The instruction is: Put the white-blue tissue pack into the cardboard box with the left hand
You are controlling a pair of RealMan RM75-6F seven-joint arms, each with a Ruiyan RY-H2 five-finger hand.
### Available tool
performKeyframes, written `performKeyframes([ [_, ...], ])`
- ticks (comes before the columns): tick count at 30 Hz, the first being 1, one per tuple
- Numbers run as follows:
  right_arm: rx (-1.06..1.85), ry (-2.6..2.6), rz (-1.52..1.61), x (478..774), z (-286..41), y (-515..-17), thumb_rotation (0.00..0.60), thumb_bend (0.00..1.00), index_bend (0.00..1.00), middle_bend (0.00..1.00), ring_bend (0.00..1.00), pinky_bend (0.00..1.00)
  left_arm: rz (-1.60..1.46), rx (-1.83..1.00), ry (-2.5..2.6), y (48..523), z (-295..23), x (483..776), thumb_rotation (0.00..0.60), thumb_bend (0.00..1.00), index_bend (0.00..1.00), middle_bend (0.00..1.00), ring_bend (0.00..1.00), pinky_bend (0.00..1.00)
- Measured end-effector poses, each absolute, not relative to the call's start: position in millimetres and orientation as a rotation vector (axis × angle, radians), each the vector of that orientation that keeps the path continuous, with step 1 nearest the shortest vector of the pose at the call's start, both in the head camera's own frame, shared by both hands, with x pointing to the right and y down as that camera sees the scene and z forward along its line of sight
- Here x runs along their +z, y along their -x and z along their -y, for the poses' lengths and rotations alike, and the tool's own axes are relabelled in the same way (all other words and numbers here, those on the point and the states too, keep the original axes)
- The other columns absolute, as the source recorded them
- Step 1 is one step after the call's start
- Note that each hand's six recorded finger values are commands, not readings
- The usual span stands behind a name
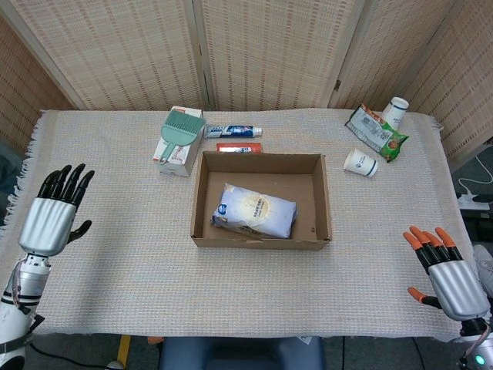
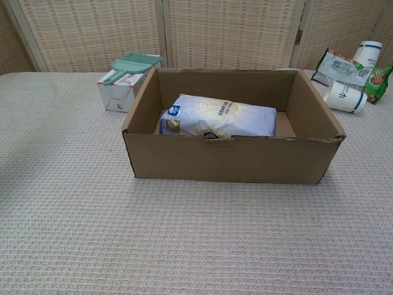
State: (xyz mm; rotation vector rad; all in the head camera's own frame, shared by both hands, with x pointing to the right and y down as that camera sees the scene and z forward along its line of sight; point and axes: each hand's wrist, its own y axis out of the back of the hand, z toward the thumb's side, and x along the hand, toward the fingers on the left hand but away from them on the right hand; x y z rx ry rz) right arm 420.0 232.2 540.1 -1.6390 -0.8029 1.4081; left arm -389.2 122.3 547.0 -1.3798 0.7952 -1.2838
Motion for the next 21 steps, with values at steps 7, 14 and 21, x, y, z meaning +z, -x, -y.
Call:
performKeyframes([
  [7, 1.398, 1.65, 0.797, 539.2, -234.4, -417.6, 0.6, 0.0, 0.06, 0.03, 0.0, 0.0, -0.75, -1.367, 1.426, 421.0, -170.3, 557.5, 0.6, 0.18, 0.0, 0.0, 0.0, 0.13],
  [14, 1.39, 1.654, 0.793, 538.2, -236.2, -415.8, 0.6, 0.0, 0.06, 0.03, 0.0, 0.0, -0.781, -1.415, 1.437, 441.4, -194.3, 566.2, 0.6, 0.18, 0.0, 0.0, 0.0, 0.13],
  [21, 1.403, 1.651, 0.776, 543.3, -237.8, -415.6, 0.6, 0.0, 0.06, 0.03, 0.0, 0.0, -0.782, -1.438, 1.436, 455.9, -212.1, 568.6, 0.6, 0.18, 0.0, 0.0, 0.0, 0.13],
])
